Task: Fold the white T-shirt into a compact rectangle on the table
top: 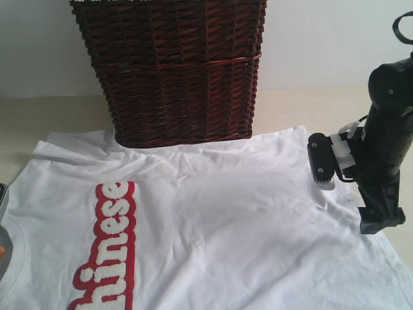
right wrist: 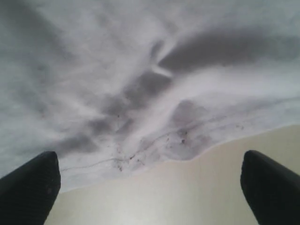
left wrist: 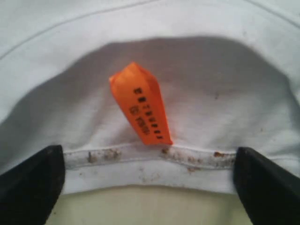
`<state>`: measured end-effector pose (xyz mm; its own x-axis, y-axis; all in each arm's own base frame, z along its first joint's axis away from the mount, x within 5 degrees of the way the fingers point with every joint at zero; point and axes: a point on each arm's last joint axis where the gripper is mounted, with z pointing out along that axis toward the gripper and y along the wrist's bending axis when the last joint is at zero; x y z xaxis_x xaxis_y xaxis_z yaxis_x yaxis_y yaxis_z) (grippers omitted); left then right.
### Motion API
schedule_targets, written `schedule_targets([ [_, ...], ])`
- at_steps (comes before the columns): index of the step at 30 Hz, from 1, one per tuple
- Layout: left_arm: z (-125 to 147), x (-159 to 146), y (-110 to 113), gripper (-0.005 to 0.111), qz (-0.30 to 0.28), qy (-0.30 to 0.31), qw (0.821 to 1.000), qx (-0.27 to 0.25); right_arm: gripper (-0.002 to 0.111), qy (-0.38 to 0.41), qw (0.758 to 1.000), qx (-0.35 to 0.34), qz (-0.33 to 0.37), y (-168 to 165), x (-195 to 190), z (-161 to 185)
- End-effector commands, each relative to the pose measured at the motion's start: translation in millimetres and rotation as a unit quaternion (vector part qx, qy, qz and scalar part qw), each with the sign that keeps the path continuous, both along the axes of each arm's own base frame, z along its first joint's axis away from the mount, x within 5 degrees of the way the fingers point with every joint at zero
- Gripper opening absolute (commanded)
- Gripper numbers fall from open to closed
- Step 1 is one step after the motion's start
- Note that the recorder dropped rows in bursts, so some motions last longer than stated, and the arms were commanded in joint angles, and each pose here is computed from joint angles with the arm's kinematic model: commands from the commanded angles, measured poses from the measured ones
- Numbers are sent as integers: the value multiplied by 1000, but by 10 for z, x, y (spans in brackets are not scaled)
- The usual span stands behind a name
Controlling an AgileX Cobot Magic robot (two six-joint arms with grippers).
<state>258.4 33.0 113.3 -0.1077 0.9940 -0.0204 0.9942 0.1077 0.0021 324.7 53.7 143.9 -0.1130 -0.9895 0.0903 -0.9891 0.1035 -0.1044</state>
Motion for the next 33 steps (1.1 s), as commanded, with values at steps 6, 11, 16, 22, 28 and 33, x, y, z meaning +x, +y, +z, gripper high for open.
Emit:
schedule_targets([
  [6, -69, 64, 55, 93, -28, -31, 999, 21, 105, -10, 998, -15, 67, -1, 123, -308],
  [11, -69, 64, 55, 93, -28, -31, 999, 21, 105, 21, 999, -6, 23, 13, 242, -93],
  [16, -69, 64, 55, 93, -28, -31, 999, 21, 105, 47, 999, 7, 4, 29, 326, 105],
  [22, -69, 64, 55, 93, -28, -31, 999, 21, 105, 74, 997, 3, -10, -138, 369, -64],
  [28, -69, 64, 55, 93, -28, -31, 999, 21, 105, 59, 998, 15, 12, -155, 443, -209],
  [33, -69, 64, 55, 93, -28, -31, 999, 21, 105, 51, 998, 21, 33, -132, 465, -237],
])
